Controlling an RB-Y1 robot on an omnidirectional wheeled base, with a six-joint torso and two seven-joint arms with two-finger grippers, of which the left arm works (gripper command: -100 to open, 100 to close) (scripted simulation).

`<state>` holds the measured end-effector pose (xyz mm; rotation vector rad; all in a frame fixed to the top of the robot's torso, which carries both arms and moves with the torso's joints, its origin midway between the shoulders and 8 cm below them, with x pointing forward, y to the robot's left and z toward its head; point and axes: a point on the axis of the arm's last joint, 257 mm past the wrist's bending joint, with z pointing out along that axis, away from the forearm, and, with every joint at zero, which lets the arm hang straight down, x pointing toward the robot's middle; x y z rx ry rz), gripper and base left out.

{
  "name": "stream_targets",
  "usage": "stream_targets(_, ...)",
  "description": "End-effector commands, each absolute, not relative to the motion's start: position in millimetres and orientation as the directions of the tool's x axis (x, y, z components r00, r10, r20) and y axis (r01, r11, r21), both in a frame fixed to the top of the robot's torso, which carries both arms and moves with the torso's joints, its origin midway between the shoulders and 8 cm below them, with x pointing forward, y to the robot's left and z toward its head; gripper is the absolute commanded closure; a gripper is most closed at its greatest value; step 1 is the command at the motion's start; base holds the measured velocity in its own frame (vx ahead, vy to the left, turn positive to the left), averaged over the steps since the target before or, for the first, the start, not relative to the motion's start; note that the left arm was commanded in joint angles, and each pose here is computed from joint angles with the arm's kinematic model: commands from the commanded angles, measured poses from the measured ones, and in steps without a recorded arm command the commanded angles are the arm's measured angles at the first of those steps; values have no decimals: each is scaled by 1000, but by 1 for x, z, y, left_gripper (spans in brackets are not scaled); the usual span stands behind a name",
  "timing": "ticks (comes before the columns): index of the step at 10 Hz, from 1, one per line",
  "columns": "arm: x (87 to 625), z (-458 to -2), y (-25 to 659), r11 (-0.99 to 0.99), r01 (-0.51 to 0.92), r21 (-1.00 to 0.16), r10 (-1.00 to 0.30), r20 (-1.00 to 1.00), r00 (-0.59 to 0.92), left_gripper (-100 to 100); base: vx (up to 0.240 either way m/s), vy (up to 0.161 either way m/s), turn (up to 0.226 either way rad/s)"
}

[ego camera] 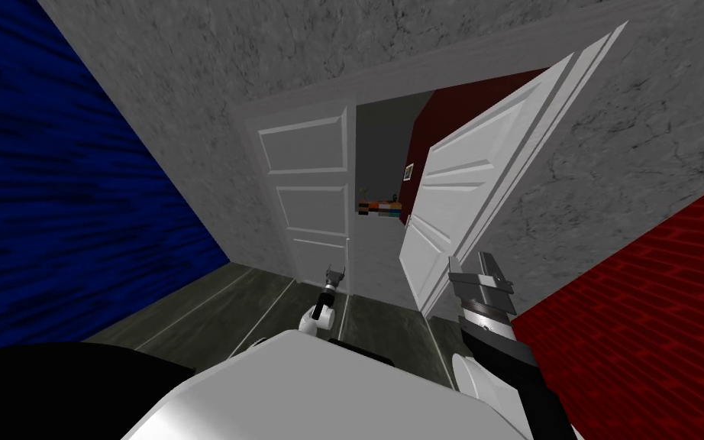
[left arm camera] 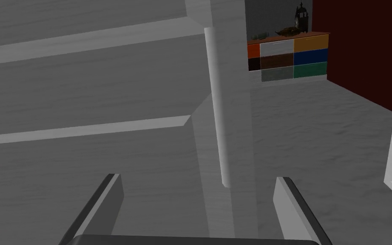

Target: Push the door open

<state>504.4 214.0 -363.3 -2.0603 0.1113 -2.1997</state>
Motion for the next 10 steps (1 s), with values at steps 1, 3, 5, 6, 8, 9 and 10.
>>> stream_targets(1,503,-371,207,-994,30,-105,-106,993,-48,-100,129,42,-19)
stream_targets(3,502,-381,196,-998,15,-55,-55,998,-25,-100,122,43,-31)
stream_targets(5,501,-385,191,-999,9,-33,-33,999,-15,-100,114,2,-11)
stream_targets(6,500,-389,186,-1000,3,-13,-13,1000,-6,-100,84,15,-17)
stream_targets(8,500,-389,185,-1000,2,-12,-12,1000,-5,-100,60,18,-5)
stream_targets(9,500,-390,196,-1000,8,-25,-25,1000,-6,-100,46,1,-31)
stream_targets(10,500,-390,196,-1000,8,-25,-25,1000,-6,-100,64,5,-1)
